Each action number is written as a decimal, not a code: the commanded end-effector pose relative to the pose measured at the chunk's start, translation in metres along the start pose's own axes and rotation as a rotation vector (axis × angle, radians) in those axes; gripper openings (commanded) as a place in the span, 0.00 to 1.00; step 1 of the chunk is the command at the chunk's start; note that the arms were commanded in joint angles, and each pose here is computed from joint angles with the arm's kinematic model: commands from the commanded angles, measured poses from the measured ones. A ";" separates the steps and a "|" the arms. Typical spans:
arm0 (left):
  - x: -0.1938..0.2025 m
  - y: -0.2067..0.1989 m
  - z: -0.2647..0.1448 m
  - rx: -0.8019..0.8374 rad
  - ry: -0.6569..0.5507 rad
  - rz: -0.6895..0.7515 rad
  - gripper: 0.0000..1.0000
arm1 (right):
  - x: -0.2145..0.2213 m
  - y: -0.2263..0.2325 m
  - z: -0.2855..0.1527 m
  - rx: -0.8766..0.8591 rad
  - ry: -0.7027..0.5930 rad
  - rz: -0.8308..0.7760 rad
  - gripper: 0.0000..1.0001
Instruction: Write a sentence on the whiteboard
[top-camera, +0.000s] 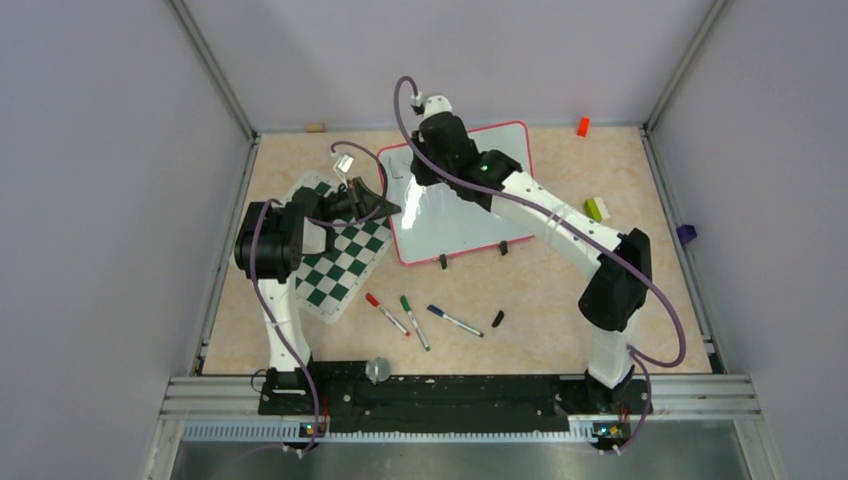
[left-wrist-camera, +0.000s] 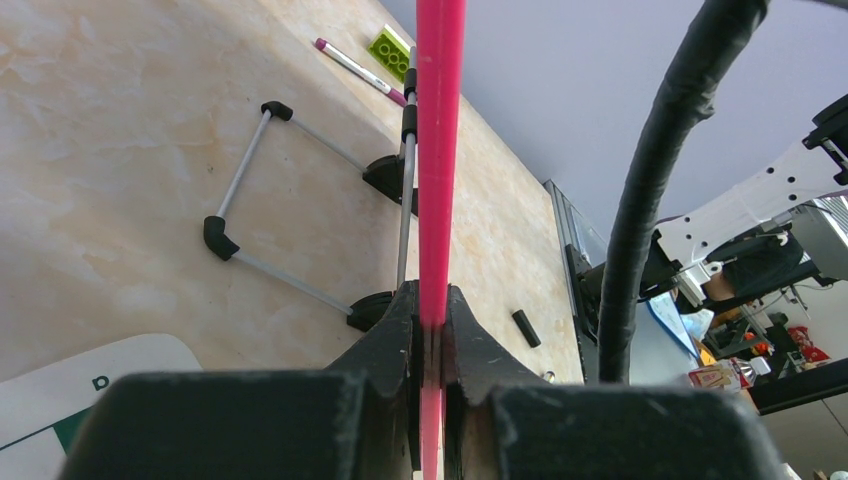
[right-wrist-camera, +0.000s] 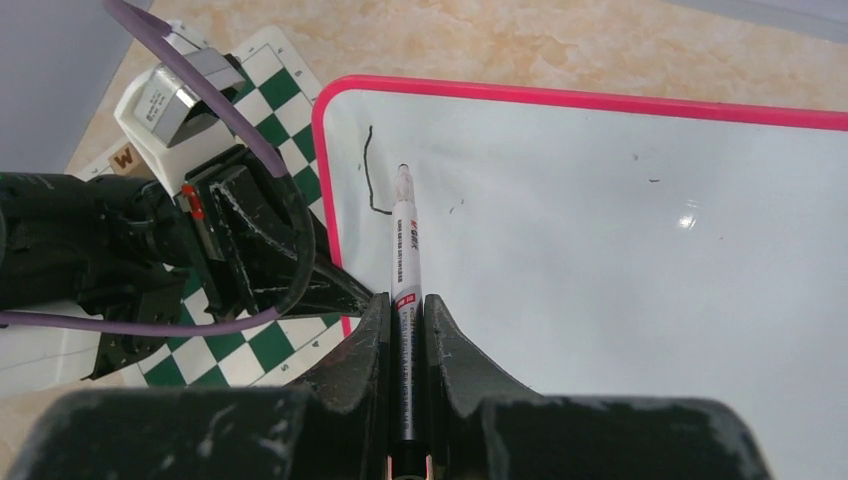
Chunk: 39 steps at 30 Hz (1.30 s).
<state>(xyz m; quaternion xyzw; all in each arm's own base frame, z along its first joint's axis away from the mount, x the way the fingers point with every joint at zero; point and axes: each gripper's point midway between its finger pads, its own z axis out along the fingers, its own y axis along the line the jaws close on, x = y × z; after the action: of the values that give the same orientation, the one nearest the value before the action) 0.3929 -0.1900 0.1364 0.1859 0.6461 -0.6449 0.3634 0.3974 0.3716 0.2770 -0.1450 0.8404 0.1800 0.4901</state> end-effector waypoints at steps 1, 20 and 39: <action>0.010 -0.024 0.005 0.069 0.082 0.051 0.00 | -0.013 0.001 0.000 0.012 -0.022 -0.006 0.00; 0.010 -0.024 0.005 0.070 0.083 0.052 0.00 | -0.010 -0.009 0.009 0.075 -0.017 -0.005 0.00; 0.010 -0.025 0.005 0.071 0.087 0.056 0.00 | 0.002 -0.004 0.016 0.054 0.016 -0.002 0.00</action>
<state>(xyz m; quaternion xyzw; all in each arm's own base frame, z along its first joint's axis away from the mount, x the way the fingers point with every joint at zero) 0.3926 -0.1900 0.1360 0.1858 0.6467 -0.6453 0.3617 0.4064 0.3662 0.2536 -0.1372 0.8569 0.1390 0.4771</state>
